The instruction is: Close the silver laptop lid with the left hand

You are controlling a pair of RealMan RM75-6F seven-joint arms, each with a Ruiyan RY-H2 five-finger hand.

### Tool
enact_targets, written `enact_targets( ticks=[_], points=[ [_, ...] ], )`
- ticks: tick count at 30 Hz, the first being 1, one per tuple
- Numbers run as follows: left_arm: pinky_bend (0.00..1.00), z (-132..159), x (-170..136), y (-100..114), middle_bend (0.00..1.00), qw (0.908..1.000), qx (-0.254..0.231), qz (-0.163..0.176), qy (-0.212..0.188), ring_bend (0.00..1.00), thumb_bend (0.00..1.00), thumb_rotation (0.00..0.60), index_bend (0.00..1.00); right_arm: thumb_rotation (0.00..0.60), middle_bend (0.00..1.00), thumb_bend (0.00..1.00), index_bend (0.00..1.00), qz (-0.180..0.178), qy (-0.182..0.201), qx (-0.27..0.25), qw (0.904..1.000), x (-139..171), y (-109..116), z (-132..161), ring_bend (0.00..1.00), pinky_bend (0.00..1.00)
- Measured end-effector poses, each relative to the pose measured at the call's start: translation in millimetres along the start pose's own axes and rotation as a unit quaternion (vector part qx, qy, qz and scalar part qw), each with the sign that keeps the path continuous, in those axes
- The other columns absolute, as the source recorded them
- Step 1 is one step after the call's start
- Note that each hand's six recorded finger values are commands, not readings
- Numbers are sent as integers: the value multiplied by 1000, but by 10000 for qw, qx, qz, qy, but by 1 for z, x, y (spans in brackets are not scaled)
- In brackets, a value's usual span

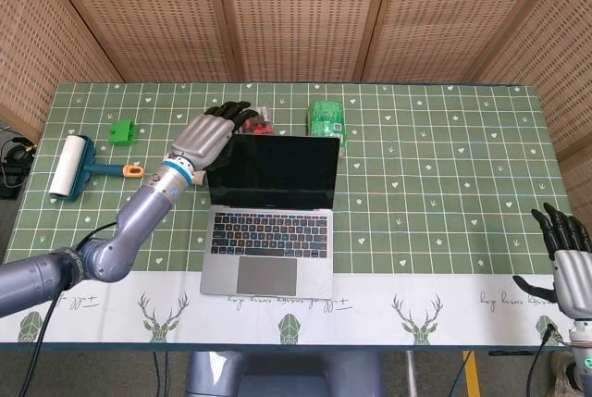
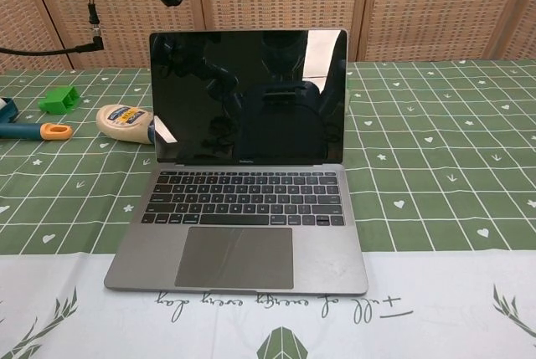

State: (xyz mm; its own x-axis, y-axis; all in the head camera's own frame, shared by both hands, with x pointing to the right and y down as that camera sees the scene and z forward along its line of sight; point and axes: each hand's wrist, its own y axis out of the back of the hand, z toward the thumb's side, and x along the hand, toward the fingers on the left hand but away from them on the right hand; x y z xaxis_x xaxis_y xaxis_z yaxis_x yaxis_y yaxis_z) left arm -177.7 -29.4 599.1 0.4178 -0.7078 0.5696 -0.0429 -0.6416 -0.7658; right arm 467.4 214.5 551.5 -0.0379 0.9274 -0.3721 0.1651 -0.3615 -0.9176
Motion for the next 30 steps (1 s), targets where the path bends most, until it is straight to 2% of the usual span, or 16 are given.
enact_targets(
  ticks=[9, 19, 24, 30],
  points=[
    [183, 23, 31, -2, 29, 9992, 126, -347, 171, 82, 1000, 600, 167, 600, 0, 15, 0, 2, -1, -53, 10000, 0, 2, -2, 0, 0],
    [192, 20, 47, -20, 53, 9965, 288, -627, 471, 99, 1000, 600, 190, 600, 0, 16, 0, 9, -40, -78, 10000, -2, 3, -5, 0, 0],
    [239, 23, 52, -25, 124, 9960, 262, -695, 488, 161, 1000, 600, 252, 600, 0, 16, 0, 9, -48, -72, 10000, -2, 3, -6, 0, 0],
    [300, 26, 53, -24, 260, 9966, 196, -660, 462, 267, 1000, 600, 364, 600, 0, 16, 0, 23, -51, -60, 10000, -2, 1, -6, 0, 0]
  ],
)
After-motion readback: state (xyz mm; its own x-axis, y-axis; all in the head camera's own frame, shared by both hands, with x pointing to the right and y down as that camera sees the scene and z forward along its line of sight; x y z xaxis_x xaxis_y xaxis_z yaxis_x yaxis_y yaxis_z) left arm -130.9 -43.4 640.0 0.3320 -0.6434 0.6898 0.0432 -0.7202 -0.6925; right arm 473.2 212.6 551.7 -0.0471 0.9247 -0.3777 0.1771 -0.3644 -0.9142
